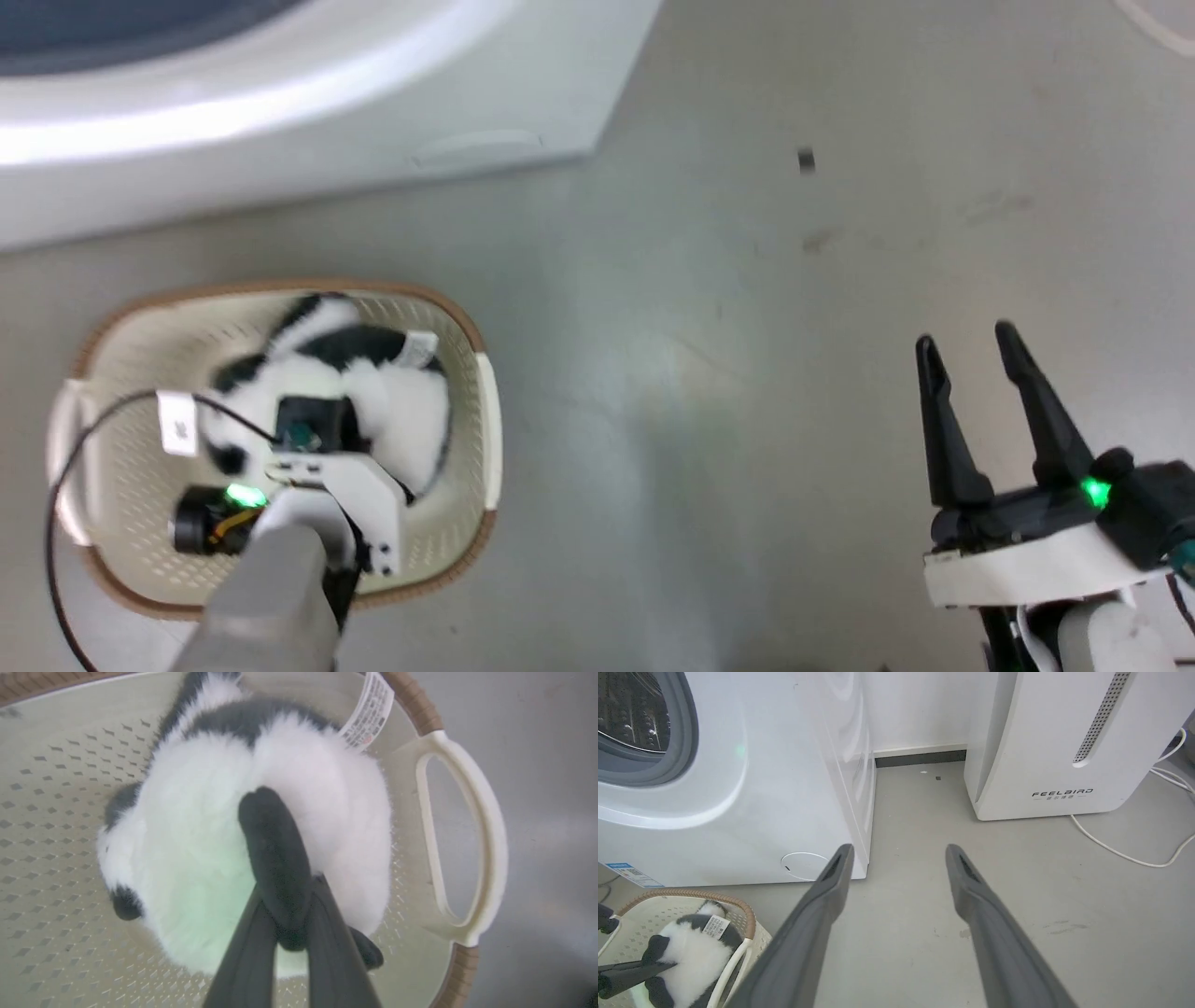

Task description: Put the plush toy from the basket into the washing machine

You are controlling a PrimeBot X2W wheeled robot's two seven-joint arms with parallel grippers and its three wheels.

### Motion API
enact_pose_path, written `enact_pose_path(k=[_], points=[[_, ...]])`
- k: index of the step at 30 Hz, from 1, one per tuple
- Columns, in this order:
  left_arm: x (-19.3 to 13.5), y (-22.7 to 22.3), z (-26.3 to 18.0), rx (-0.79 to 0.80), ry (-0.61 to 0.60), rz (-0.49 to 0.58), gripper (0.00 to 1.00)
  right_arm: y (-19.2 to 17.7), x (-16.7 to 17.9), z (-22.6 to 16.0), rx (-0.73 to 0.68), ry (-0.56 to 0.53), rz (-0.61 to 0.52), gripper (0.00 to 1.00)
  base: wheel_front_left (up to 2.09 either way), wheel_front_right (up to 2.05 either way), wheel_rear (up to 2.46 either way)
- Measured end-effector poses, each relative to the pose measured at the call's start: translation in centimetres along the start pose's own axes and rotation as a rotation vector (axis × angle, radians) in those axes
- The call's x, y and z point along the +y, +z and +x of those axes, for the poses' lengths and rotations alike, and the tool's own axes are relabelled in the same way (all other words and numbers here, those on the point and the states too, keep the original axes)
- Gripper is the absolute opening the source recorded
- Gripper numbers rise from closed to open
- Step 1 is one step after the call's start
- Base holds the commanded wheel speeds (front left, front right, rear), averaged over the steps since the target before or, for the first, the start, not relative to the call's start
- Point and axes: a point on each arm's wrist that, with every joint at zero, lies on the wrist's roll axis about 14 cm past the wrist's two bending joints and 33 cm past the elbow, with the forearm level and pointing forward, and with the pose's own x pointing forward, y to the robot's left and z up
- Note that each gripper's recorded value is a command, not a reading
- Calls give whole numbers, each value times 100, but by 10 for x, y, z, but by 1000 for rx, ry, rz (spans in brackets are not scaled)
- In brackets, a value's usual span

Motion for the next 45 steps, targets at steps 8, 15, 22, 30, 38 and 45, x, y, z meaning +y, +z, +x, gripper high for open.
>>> enact_pose_path(k=[8,15,22,30,38,45], points=[[-4,51,-56,-220,12,-45,0,35,12,-22,-91,38,6,100,0,0,0],[-4,88,-114,-445,31,-79,0,62,25,-36,-172,79,15,100,0,0,0],[5,130,-170,-673,67,-92,0,77,38,-45,-218,121,21,100,0,0,0],[11,197,-220,-945,78,-67,0,75,39,-47,-213,123,21,100,0,0,0],[27,284,-232,-1170,65,-9,0,60,27,-32,-165,84,15,100,0,0,0],[51,354,-198,-1217,69,43,0,40,16,-15,-111,48,7,100,0,0,0]])
